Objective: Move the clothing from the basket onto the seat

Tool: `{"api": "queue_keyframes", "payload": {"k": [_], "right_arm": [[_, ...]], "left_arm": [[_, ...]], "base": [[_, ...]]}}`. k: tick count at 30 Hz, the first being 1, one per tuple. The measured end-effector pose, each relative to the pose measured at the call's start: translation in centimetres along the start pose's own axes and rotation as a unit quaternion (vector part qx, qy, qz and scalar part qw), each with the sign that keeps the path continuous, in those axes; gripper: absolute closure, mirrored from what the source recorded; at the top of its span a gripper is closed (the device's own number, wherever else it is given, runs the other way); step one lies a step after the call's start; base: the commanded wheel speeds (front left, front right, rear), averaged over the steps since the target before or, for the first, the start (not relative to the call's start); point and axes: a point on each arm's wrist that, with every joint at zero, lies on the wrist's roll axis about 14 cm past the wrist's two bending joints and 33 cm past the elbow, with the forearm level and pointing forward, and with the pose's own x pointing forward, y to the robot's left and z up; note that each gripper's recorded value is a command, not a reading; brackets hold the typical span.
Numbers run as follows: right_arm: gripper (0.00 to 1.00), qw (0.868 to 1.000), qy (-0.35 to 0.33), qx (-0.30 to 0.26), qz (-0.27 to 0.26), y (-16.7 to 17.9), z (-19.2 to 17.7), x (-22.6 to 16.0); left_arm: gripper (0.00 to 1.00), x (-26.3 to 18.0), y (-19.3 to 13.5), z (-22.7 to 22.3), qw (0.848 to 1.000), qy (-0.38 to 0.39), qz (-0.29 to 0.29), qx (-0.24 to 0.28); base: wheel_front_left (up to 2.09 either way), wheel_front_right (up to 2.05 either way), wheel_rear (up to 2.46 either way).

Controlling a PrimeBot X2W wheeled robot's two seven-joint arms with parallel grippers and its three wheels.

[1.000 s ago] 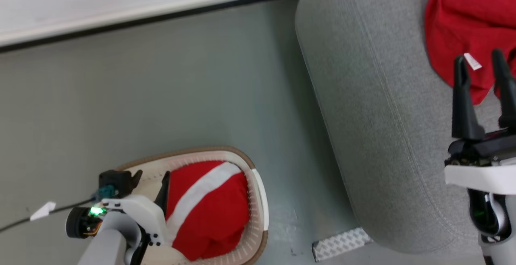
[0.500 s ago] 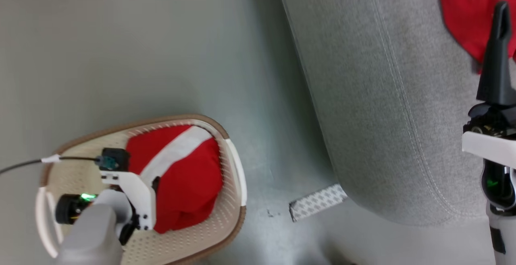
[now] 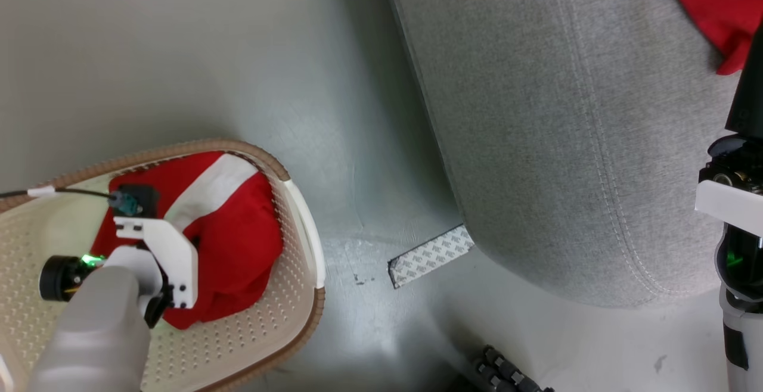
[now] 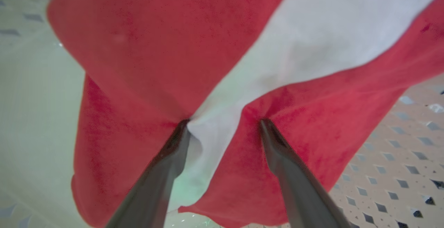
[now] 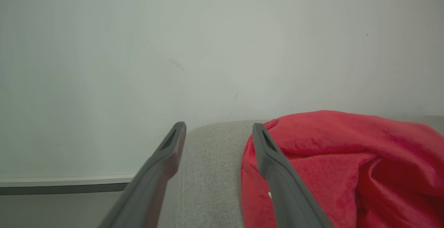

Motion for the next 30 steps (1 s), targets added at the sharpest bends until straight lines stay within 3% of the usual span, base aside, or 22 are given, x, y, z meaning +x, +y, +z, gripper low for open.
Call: {"api": "queue_keyframes", "payload": {"k": [9, 10, 11, 12, 24, 30], "right_arm": [[0.00, 1.000, 0.014, -0.006, -0.004, -0.1, -1.5, -0.2], [0.00, 1.000, 0.015, -0.006, -0.005, -0.1, -1.6, -0.2], [0.00, 1.000, 0.015, -0.006, -0.006, -0.2, -1.5, -0.2], [0.00, 1.000, 0.014, -0.006, -0.007, -0.2, -1.5, -0.2], [0.00, 1.000, -0.006, -0.003, -0.011, -0.3, 0.8, -0.4], [0.00, 0.999, -0.043, -0.010, -0.007, -0.6, 4.5, -0.7]], "left_arm": [[0.00, 1.4, -0.4, -1.0, 0.998, 0.045, -0.004, 0.033], [0.35, 1.5, -0.4, -0.9, 0.998, 0.044, -0.004, 0.034], [0.78, 1.5, -0.4, -0.7, 0.999, 0.040, -0.004, 0.034], [1.00, 1.5, -0.4, -0.5, 0.999, 0.036, -0.004, 0.035], [1.00, 0.2, -0.5, 1.8, 1.000, -0.015, -0.001, 0.017], [1.00, -2.9, -3.2, 3.5, 0.997, -0.066, -0.015, 0.022]], "base": [[0.00, 0.00, 0.00], [0.00, 0.00, 0.00], [0.00, 0.00, 0.00], [0.00, 0.00, 0.00], [0.00, 0.00, 0.00], [0.00, 0.00, 0.00]]}}
